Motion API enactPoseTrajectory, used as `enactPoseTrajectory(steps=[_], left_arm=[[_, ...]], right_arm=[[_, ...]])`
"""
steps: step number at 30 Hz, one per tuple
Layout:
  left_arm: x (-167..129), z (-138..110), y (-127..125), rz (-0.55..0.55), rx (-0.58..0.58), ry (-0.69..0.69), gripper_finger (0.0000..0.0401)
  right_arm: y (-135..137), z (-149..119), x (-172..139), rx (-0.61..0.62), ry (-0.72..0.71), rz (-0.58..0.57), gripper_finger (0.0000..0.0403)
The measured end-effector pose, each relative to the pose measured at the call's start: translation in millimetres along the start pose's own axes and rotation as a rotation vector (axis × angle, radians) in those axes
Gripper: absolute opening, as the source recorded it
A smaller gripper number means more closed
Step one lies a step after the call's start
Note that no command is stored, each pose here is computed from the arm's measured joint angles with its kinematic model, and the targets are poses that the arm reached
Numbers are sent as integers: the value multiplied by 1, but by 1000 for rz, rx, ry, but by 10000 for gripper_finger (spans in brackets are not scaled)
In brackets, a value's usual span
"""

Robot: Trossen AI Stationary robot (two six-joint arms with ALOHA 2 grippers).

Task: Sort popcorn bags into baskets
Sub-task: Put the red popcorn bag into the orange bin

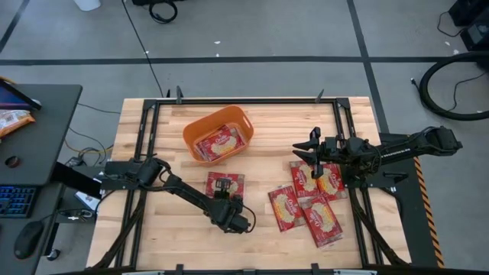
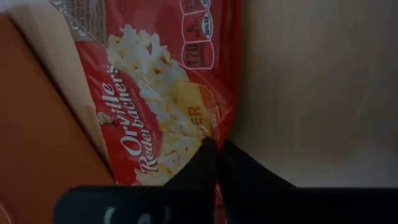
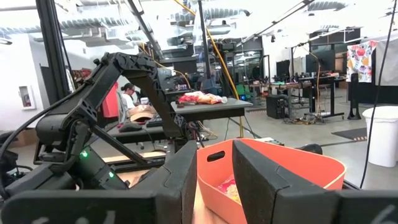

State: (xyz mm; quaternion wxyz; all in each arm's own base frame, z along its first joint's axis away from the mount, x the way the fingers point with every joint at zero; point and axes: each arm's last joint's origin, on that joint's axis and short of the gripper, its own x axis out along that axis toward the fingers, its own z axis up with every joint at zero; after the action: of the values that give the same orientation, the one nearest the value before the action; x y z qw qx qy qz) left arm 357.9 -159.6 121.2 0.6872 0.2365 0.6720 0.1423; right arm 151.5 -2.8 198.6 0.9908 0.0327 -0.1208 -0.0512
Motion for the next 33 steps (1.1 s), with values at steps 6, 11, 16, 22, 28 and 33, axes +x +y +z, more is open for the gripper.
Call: enactPoseTrajectory(steps=[6,11,16,22,28,33], left_arm=[[-2,-1,2,-7,32,4,5],[-22,1,19,-46,-17,-32,3],[-45,5,42,-65,-80,-79,2],[-68,8,74,-37,-133,-104,2],[-92,11,111,39,-176,-124,1],[-114,10,141,67,-230,-184,1]], right_arm=[[0,0,0,-1,0,1,107],[0,0,0,-2,1,1,107],[0,0,0,-2,1,0,107],[0,0,0,-3,4,0,107],[0,-1,0,-4,7,0,107],[0,-1,0,-4,9,0,107]])
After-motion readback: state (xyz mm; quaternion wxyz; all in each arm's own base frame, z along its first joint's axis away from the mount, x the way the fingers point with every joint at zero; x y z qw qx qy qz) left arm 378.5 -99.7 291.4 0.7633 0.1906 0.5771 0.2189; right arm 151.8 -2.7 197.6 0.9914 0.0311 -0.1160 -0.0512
